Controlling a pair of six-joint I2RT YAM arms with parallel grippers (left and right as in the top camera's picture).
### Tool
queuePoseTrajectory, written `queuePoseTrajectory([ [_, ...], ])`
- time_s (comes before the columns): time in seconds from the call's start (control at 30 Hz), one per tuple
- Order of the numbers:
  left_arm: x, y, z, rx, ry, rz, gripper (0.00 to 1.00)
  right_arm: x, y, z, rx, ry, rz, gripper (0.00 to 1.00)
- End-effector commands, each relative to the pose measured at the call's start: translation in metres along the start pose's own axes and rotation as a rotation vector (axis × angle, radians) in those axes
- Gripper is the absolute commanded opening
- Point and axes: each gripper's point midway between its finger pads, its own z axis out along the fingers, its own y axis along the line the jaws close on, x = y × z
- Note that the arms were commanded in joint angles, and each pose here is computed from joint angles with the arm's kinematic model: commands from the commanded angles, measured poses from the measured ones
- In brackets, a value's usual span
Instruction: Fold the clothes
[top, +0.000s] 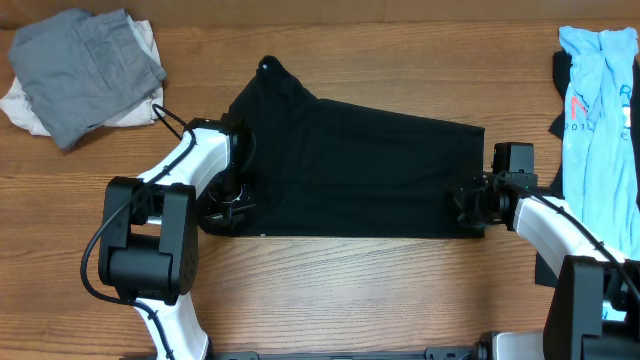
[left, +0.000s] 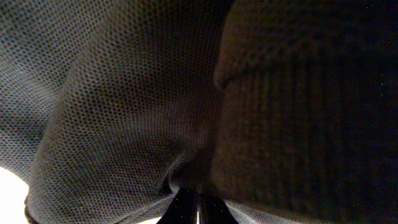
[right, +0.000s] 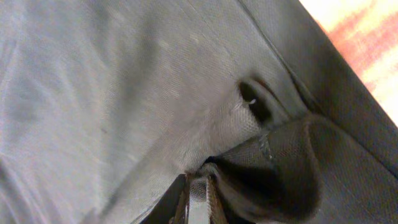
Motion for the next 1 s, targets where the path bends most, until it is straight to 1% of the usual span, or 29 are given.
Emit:
queuePoseTrajectory([
  [0.0,-0.002,0.011,0.016,-0.055,0.016,-0.015,0.04,-0.016,0.003,-0.001,0.009,-0.078,-0.005,0.15],
  [0.07,-0.008,0.007,0.016,-0.04,-0.009,-0.017,0.04,-0.034,-0.004,-0.002,0.06,-0.174,-0.009,0.16],
  [0.17,-0.018,0.002,0.012,-0.02,-0.045,-0.001,0.04,-0.048,0.0,-0.001,0.054,-0.233,-0.045,0.16],
  [0.33,-0.036,-0.004,-0.009,0.001,-0.112,0.016,0.04,-0.061,0.018,-0.006,0.001,-0.273,-0.08,0.16],
  [0.37,-0.039,-0.005,-0.017,0.004,-0.131,0.014,0.04,-0.064,0.024,-0.011,-0.008,-0.273,-0.081,0.17],
  [0.4,-0.043,-0.005,-0.028,0.012,-0.154,0.013,0.04,-0.067,0.029,-0.015,-0.008,-0.272,-0.081,0.21],
  [0.43,-0.046,-0.006,-0.039,0.024,-0.176,0.018,0.04,-0.069,0.034,-0.021,-0.006,-0.27,-0.082,0.29],
  [0.5,-0.052,-0.007,-0.067,0.053,-0.238,0.027,0.04,-0.074,0.047,-0.035,0.003,-0.265,-0.094,0.5],
  [0.57,-0.055,-0.006,-0.095,0.076,-0.305,0.031,0.04,-0.08,0.06,-0.052,0.017,-0.26,-0.128,0.79],
  [0.6,-0.056,-0.004,-0.108,0.082,-0.334,0.029,0.06,-0.083,0.065,-0.06,0.028,-0.262,-0.132,0.87],
  [0.63,-0.056,-0.002,-0.119,0.088,-0.359,0.025,0.12,-0.085,0.068,-0.068,0.042,-0.266,-0.13,0.91],
  [0.7,-0.054,0.001,-0.141,0.111,-0.402,0.02,0.24,-0.09,0.079,-0.085,0.049,-0.27,-0.144,0.96],
  [0.73,-0.054,0.001,-0.151,0.128,-0.428,0.018,0.34,-0.092,0.088,-0.095,0.039,-0.272,-0.164,0.99],
  [0.77,-0.055,0.0,-0.159,0.142,-0.452,0.016,0.38,-0.093,0.096,-0.101,0.022,-0.275,-0.184,1.0],
  [0.83,-0.059,-0.008,-0.172,0.192,-0.491,0.045,0.5,-0.096,0.112,-0.11,-0.023,-0.281,-0.222,1.0],
  [0.87,-0.061,-0.017,-0.178,0.235,-0.505,0.087,0.63,-0.097,0.118,-0.113,-0.045,-0.284,-0.231,1.0],
  [0.9,-0.062,-0.027,-0.184,0.285,-0.517,0.125,0.87,-0.098,0.125,-0.116,-0.072,-0.29,-0.238,1.0],
  [0.93,-0.065,-0.038,-0.193,0.343,-0.536,0.159,1.0,-0.099,0.132,-0.118,-0.1,-0.294,-0.248,1.0],
  [0.97,-0.067,-0.046,-0.201,0.384,-0.558,0.186,1.0,-0.1,0.139,-0.119,-0.127,-0.297,-0.276,1.0],
])
